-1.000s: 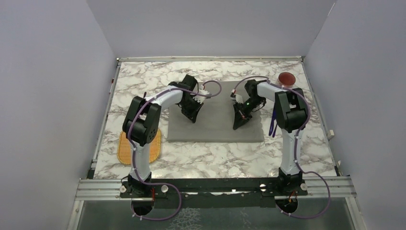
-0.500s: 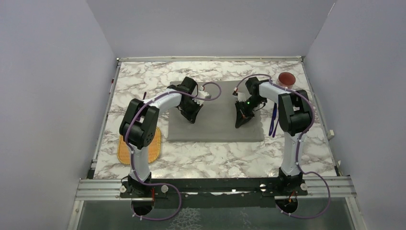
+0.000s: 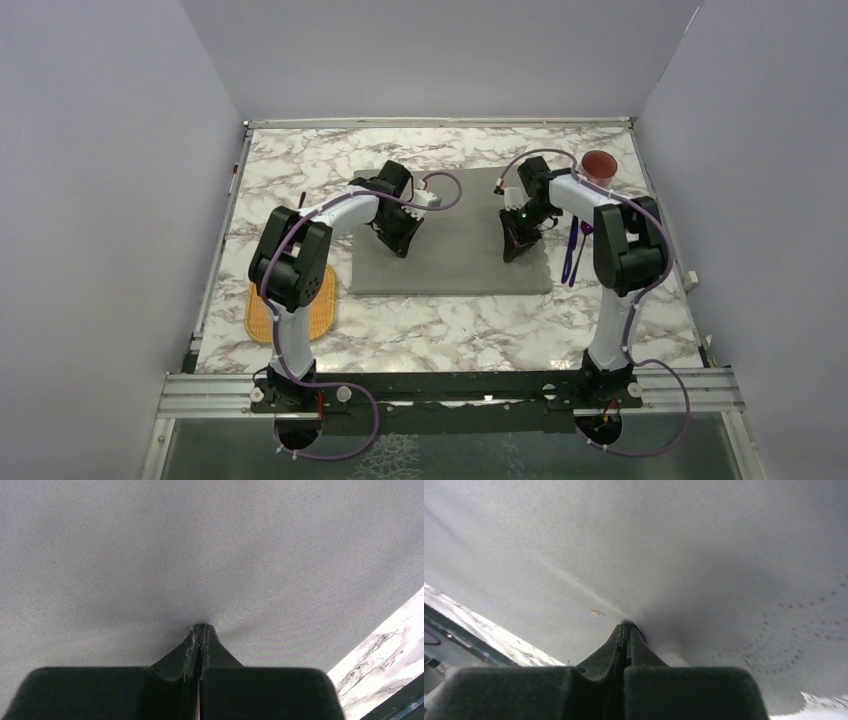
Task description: Set the dinner table for one person
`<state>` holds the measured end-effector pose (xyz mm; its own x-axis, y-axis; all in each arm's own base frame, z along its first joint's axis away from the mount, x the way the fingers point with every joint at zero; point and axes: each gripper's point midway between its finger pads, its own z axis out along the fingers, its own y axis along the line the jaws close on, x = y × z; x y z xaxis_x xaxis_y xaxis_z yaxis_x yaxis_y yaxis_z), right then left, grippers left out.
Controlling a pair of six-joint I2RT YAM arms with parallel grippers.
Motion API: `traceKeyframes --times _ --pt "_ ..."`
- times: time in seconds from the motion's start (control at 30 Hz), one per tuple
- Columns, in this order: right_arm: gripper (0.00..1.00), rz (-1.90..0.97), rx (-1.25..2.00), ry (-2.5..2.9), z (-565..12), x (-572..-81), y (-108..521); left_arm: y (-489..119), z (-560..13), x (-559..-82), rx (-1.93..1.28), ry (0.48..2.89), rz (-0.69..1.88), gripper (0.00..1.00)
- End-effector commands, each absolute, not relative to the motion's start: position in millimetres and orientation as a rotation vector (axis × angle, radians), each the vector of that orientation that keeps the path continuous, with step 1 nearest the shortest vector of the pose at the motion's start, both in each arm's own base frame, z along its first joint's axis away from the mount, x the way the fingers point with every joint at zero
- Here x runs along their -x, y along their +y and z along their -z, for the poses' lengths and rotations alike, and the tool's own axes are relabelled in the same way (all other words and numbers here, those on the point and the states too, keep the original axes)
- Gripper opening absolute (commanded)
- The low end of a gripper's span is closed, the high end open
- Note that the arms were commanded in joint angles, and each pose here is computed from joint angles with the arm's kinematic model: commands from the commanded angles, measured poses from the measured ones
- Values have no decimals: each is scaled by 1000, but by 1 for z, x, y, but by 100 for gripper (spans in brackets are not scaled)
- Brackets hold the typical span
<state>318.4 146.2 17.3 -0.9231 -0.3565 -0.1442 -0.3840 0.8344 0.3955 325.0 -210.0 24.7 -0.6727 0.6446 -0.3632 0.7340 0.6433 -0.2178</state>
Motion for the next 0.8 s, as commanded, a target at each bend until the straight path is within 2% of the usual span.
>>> traceKeyframes --times 0.0,0.77 --pt "1 -153 609 2938 11 -342 87 -152 14 -280 -1201 2880 283 0" --pt "1 202 558 2869 -25 -329 41 -151 8 -277 -1199 2876 291 0"
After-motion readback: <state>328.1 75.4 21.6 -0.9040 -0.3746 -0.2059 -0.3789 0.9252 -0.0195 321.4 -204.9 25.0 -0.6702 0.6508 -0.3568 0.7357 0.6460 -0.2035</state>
